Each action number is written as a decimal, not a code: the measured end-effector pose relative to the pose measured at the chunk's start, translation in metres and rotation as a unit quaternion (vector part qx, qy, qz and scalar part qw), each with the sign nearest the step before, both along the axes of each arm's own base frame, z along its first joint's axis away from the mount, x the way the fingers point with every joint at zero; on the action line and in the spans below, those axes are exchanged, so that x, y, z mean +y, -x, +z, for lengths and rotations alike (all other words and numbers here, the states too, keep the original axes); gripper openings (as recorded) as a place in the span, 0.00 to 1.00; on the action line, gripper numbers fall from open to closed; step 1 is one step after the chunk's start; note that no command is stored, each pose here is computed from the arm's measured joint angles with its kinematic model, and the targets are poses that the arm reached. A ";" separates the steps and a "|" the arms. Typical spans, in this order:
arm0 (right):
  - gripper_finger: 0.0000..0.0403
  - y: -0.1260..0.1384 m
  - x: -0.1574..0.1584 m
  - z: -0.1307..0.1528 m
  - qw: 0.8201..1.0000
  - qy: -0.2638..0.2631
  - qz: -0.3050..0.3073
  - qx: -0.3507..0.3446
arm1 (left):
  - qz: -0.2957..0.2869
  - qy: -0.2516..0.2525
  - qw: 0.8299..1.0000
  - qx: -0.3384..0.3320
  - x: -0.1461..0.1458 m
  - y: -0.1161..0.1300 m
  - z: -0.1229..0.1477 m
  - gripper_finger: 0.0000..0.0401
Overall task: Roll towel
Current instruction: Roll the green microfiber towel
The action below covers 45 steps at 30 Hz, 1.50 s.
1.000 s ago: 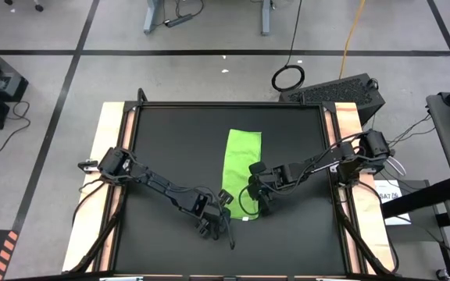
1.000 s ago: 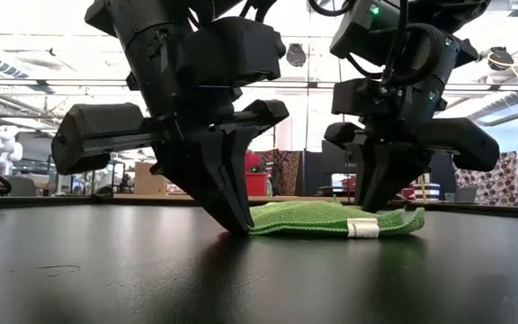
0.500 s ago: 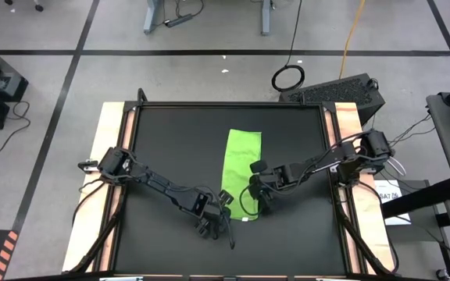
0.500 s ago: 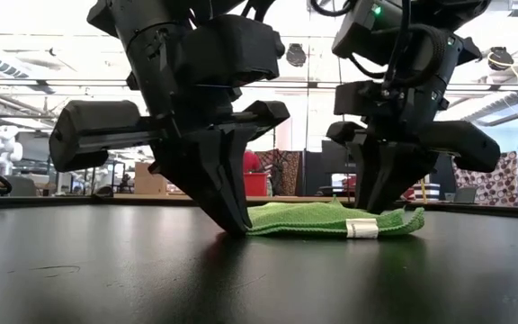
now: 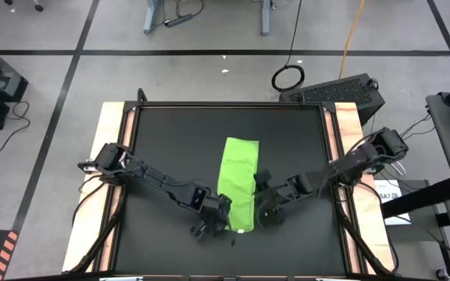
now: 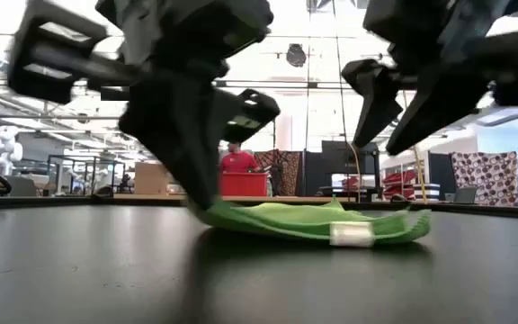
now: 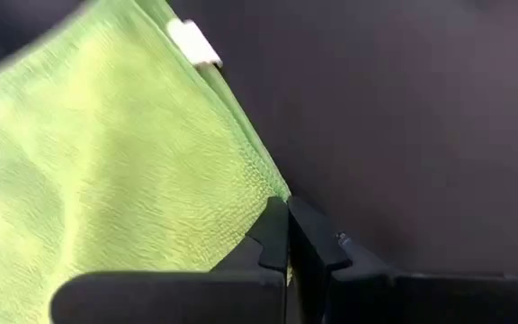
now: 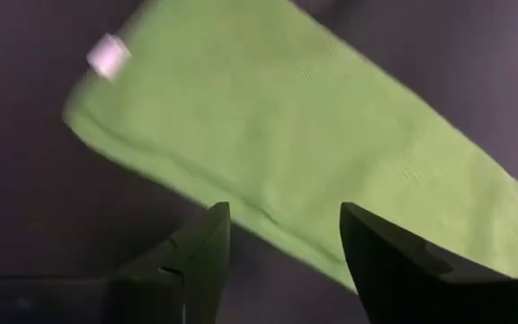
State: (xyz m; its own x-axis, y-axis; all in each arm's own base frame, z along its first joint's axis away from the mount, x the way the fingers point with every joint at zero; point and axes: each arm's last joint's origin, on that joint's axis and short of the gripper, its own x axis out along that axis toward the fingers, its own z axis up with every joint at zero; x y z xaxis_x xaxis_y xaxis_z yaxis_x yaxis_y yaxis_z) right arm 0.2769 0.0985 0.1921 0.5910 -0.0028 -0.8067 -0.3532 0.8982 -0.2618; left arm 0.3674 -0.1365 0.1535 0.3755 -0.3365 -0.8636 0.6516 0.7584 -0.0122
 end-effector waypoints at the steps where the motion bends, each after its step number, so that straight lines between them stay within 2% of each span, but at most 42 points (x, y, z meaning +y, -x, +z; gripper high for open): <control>1: 0.50 0.001 0.007 0.000 1.000 -0.008 0.006 -0.008 | 0.003 0.015 1.000 -0.002 0.002 -0.002 0.001 0.01; 4: 0.50 0.002 0.031 -0.004 0.999 -0.026 0.035 -0.032 | 0.000 0.050 0.999 0.000 0.006 -0.006 0.001 0.01; 7: 0.49 0.004 0.053 -0.012 0.997 -0.031 0.059 -0.041 | 0.003 0.064 0.998 -0.004 0.011 -0.010 0.000 0.01; 13: 0.46 0.010 0.085 -0.041 0.997 -0.017 0.061 -0.037 | 0.026 0.102 0.994 -0.001 0.022 -0.014 -0.001 0.01; 20: 0.45 0.008 0.101 -0.071 0.998 0.006 0.046 -0.043 | 0.051 0.133 0.990 0.013 0.028 -0.014 -0.005 0.01; 26: 0.43 0.009 0.102 -0.077 0.998 0.023 0.023 -0.052 | 0.073 0.145 0.986 0.026 0.031 -0.014 -0.005 0.01; 32: 0.31 0.008 0.102 -0.077 0.998 0.023 0.021 -0.052 | 0.099 0.168 0.980 0.044 0.038 -0.015 -0.005 0.01; 37: 0.19 0.006 0.097 -0.078 0.998 0.019 -0.018 -0.057 | 0.123 0.183 0.974 0.056 0.044 -0.017 -0.005 0.01; 42: 0.04 0.000 0.088 -0.079 0.994 -0.038 -0.091 -0.050 | 0.159 0.194 0.965 0.073 0.050 -0.018 -0.005 0.01; 45: 0.01 -0.001 0.086 -0.079 0.989 -0.074 -0.122 -0.042 | 0.181 0.196 0.959 0.091 0.054 -0.016 -0.006 0.01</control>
State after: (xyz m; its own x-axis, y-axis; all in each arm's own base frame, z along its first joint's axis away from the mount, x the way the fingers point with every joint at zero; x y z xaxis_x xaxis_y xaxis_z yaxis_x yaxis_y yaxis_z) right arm 0.2783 0.1842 0.1129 0.6523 -0.0400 -0.7569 -0.1035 0.9846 -0.1412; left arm 0.3839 -0.0823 0.1477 0.3846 -0.5239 -0.7600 0.3057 0.8492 -0.4306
